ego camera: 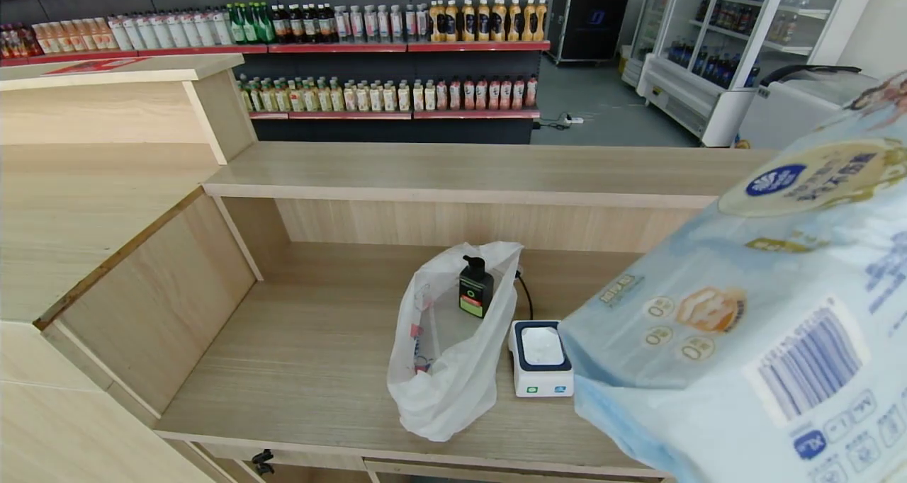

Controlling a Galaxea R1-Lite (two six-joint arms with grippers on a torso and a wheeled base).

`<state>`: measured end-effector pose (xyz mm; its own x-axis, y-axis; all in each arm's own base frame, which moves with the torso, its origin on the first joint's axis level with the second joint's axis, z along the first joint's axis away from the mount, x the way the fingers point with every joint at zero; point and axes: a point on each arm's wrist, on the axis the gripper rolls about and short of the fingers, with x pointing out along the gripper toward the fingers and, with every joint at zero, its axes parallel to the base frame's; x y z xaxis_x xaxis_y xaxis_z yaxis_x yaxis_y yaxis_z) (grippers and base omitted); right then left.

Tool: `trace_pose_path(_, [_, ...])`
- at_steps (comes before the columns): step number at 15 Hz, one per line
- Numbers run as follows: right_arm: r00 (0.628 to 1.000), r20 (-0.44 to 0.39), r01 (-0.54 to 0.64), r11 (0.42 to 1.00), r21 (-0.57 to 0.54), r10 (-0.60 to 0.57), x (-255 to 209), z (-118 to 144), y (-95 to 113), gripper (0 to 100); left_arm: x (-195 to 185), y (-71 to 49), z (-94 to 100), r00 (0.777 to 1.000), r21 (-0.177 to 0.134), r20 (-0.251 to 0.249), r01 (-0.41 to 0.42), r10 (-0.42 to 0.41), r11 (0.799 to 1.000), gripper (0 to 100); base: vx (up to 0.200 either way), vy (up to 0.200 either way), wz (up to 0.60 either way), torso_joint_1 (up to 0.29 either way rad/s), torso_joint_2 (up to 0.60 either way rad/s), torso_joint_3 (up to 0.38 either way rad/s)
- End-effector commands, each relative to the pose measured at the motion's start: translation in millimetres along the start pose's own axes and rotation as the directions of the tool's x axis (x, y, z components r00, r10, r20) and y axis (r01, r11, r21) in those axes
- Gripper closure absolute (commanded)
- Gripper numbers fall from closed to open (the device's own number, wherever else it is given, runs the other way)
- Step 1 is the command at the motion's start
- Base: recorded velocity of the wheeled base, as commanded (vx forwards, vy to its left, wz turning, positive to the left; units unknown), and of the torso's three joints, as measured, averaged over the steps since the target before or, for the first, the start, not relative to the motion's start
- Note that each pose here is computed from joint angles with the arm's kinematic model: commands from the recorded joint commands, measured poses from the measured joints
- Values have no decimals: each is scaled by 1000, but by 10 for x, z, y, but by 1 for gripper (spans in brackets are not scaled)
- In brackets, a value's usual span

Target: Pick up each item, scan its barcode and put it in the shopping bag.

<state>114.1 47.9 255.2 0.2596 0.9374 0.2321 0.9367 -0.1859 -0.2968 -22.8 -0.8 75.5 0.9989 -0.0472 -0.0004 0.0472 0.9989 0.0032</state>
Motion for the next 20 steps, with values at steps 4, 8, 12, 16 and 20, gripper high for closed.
trace_pose_path(4, [999, 6, -45, 998, 33, 45, -18, 34, -3, 100, 1, 0, 0, 1000, 0, -1, -1, 1, 1000, 0, 0, 0, 0, 0, 0, 0])
trace_pose_path(8, [993, -18, -112, 992, 66, 113, -81, 68, -94, 100, 1, 0, 0, 1000, 0, -1, 0, 0, 1000, 0, 0, 0, 0, 0, 0, 0])
trace_pose_path(12, [993, -10, -116, 991, 74, 117, -83, 74, -97, 100, 1, 0, 0, 1000, 0, -1, 0, 0, 1000, 0, 0, 0, 0, 0, 0, 0])
trace_pose_path(16, [994, -8, -110, 989, 95, 112, -83, 63, -124, 100, 1, 0, 0, 1000, 0, -1, -1, 1, 1000, 0, 0, 0, 0, 0, 0, 0])
trace_pose_path(20, [855, -63, -303, 593, 746, 515, -225, -106, -211, 100, 1, 0, 0, 1000, 0, -1, 0, 0, 1000, 0, 0, 0, 0, 0, 0, 0])
